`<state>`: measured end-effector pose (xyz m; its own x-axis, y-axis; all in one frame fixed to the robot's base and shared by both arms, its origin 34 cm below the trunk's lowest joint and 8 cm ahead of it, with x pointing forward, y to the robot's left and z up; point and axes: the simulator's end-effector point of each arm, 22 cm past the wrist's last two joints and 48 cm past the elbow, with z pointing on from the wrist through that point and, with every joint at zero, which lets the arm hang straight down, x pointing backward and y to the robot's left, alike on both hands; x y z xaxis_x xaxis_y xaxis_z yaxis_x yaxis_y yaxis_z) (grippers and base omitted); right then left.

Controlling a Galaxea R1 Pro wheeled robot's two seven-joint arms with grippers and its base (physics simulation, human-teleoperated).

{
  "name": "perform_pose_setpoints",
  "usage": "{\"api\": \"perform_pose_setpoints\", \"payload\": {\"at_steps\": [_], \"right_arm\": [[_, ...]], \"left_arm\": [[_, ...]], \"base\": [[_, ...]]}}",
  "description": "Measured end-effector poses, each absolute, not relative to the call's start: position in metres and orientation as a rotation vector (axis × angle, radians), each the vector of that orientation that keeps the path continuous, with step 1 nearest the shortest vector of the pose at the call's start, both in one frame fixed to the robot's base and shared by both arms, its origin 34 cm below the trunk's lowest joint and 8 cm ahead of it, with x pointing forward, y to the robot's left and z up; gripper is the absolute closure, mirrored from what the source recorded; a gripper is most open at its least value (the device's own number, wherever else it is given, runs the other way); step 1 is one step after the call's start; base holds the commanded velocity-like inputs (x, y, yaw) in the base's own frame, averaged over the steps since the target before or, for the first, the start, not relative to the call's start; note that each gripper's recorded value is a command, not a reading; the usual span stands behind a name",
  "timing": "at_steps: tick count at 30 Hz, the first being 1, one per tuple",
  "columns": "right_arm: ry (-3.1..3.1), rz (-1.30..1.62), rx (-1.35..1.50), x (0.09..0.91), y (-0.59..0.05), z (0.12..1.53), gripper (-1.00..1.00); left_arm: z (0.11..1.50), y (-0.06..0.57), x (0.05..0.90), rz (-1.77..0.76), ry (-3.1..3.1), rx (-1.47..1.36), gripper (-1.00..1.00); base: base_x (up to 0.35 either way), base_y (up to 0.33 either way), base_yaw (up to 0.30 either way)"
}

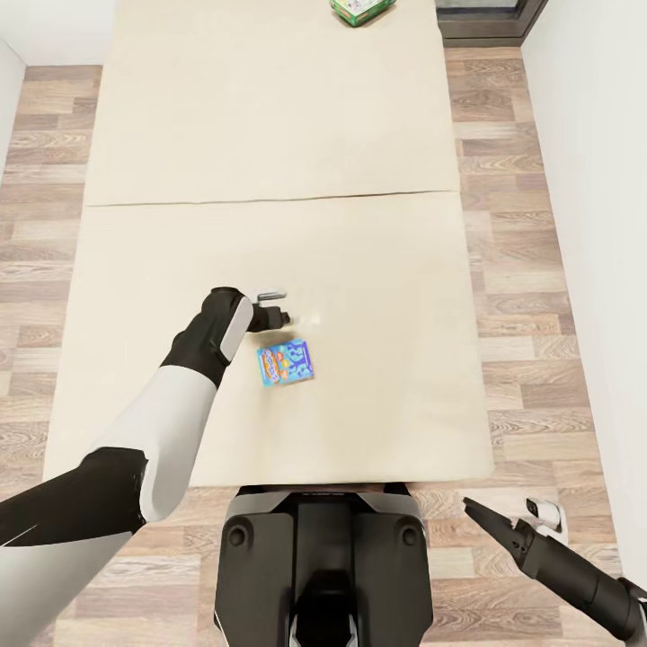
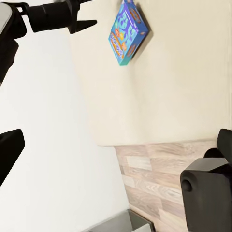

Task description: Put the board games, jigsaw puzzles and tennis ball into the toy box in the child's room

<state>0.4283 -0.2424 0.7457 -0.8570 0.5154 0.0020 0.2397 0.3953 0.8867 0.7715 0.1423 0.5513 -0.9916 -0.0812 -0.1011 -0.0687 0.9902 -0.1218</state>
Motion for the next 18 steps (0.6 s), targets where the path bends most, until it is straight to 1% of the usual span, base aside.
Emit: {"api": "perform_pose_setpoints", "payload": {"at_steps": [7, 18], "right_arm": [[2.405, 1.356, 0.696, 0.427, -0.259, 0.738, -1.00], [2.440, 1.224, 0.738, 0.423, -0.286, 0.730, -1.00]], "left_arm": [[0.551, 0.142, 0.771, -0.181, 3.033, -0.113, -1.00], [0.551, 0.142, 0.771, -0.179, 3.032, -0.111, -1.00]], "base": [[-0.006, 0.000, 0.000], [-0.052, 0.000, 0.000]]}}
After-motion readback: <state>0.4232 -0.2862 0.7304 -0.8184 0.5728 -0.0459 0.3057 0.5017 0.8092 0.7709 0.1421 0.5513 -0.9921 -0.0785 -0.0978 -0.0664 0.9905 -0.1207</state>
